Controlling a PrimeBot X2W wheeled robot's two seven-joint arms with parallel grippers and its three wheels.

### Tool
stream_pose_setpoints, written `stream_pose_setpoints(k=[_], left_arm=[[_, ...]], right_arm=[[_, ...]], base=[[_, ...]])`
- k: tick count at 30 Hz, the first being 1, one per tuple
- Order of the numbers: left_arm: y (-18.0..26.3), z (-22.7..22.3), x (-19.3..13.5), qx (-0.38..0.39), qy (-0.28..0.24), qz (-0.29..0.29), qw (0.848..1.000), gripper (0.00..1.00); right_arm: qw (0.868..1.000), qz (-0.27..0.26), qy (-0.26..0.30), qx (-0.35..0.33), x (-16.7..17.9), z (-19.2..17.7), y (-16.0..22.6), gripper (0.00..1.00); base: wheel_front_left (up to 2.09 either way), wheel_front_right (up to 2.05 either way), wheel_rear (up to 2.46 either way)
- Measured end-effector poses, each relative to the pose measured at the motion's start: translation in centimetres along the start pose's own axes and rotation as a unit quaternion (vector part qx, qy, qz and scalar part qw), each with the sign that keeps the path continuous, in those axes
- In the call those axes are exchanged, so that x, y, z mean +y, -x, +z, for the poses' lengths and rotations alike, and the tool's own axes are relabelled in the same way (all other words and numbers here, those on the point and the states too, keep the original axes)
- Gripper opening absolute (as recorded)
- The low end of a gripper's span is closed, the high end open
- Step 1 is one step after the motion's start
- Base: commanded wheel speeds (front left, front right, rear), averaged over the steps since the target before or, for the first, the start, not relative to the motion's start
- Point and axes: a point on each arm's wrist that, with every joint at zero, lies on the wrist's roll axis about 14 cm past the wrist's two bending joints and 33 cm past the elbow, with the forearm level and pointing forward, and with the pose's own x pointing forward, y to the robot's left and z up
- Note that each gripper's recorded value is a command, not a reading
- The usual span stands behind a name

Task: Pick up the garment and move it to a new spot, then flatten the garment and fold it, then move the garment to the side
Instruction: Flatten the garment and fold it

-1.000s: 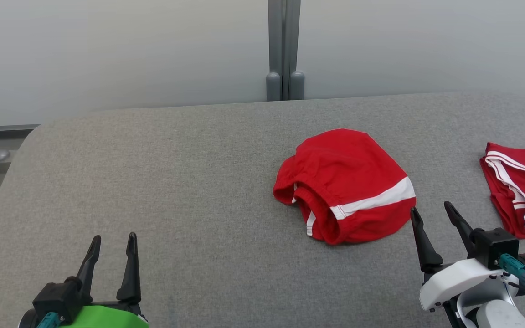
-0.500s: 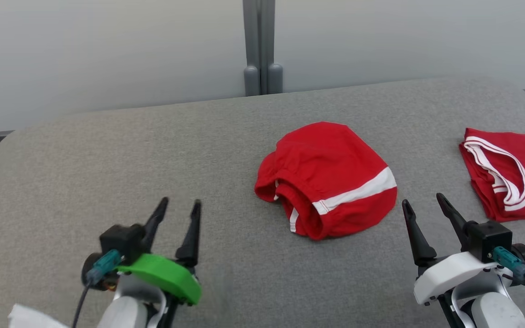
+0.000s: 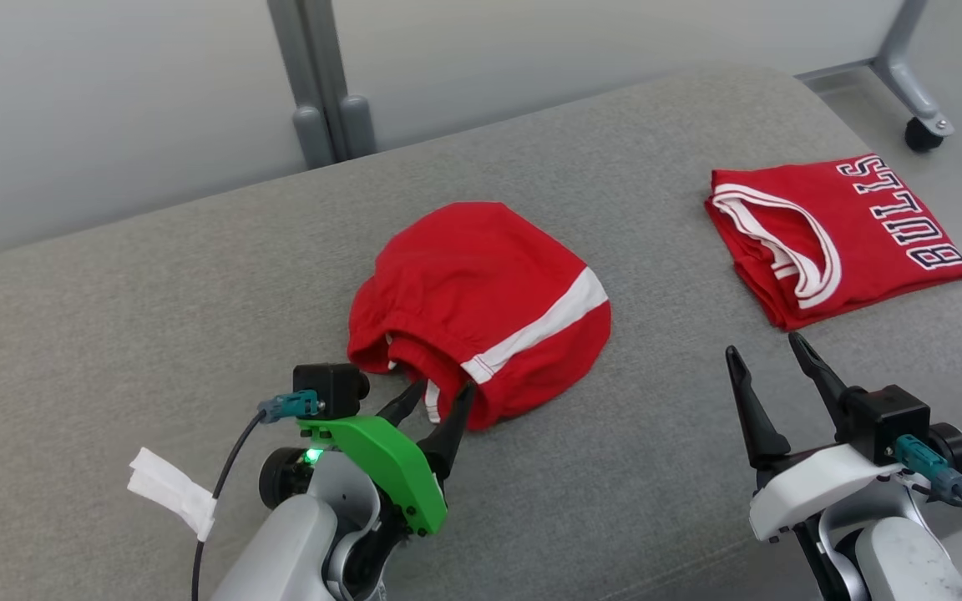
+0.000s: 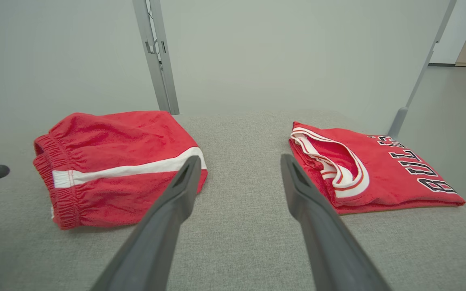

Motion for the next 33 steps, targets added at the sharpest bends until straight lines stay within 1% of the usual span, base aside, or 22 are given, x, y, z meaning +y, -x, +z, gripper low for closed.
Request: stream_pose_setpoints(k=[2,7,10,13,17,18,19,20,22,24,27,29,33], left_arm=[[-0.8,-0.9,-0.3,0.019,0.016,-0.005,1.0,1.0],[-2.9,-2.2,-1.5,0.049,0.03,-0.025,0.998,1.0],[-3.7,-3.0,-1.4,0.063,0.036,-0.021,0.997,1.0],[-4.3,-3.1,-1.4,0.066,0.045,-0.016,0.997,1.0],[-4.9,-2.2,-1.1,0.047,0.035,-0.008,0.998,1.0],[-5.0,-1.9,-1.1,0.042,0.032,-0.009,0.999,0.75],[-5.1,-1.9,-1.1,0.041,0.028,-0.009,0.999,0.24],[-5.1,-1.9,-1.1,0.042,0.023,-0.01,0.999,0.0],[-5.1,-2.3,-1.4,0.049,0.019,-0.018,0.998,0.0],[-5.4,-1.6,-1.9,0.035,0.011,-0.029,0.999,0.0],[-6.4,2.3,-3.4,-0.019,-0.024,-0.06,0.998,0.0],[-7.0,5.7,-4.9,-0.061,-0.052,-0.085,0.993,0.0],[-7.6,11.6,-8.0,-0.132,-0.11,-0.129,0.977,0.0]], right_arm=[[1.0,-0.014,0.001,0.003,-0.8,-0.2,0.5,1.0],[0.999,-0.041,0.004,0.014,-2.5,-0.8,1.5,1.0],[0.999,-0.05,0.005,0.02,-3.0,-1.2,1.8,1.0],[0.998,-0.055,0.007,0.024,-3.3,-1.3,1.8,1.0],[0.998,-0.051,0.007,0.023,-3.1,-1.2,1.6,1.0],[0.998,-0.05,0.008,0.023,-3.0,-1.2,1.6,1.0],[0.999,-0.049,0.008,0.022,-3.0,-1.1,1.5,1.0],[0.999,-0.048,0.008,0.021,-3.0,-1.1,1.4,1.0],[0.999,-0.047,0.01,0.019,-3.0,-0.9,1.3,1.0],[0.999,-0.046,0.011,0.018,-3.0,-0.8,1.1,1.0],[0.999,-0.045,0.011,0.017,-2.9,-0.8,0.9,1.0],[0.999,-0.042,0.011,0.016,-2.7,-0.8,0.7,1.0],[0.999,-0.037,0.008,0.015,-2.3,-0.7,0.4,1.0]], base=[[0.0,0.0,0.0],[0.0,0.0,0.0],[0.0,0.0,0.0],[0.0,0.0,0.0],[0.0,0.0,0.0],[0.0,0.0,0.0],[0.0,0.0,0.0],[0.0,0.0,0.0],[0.0,0.0,0.0],[0.0,0.0,0.0],[0.0,0.0,0.0],[0.0,0.0,0.0],[0.0,0.0,0.0]])
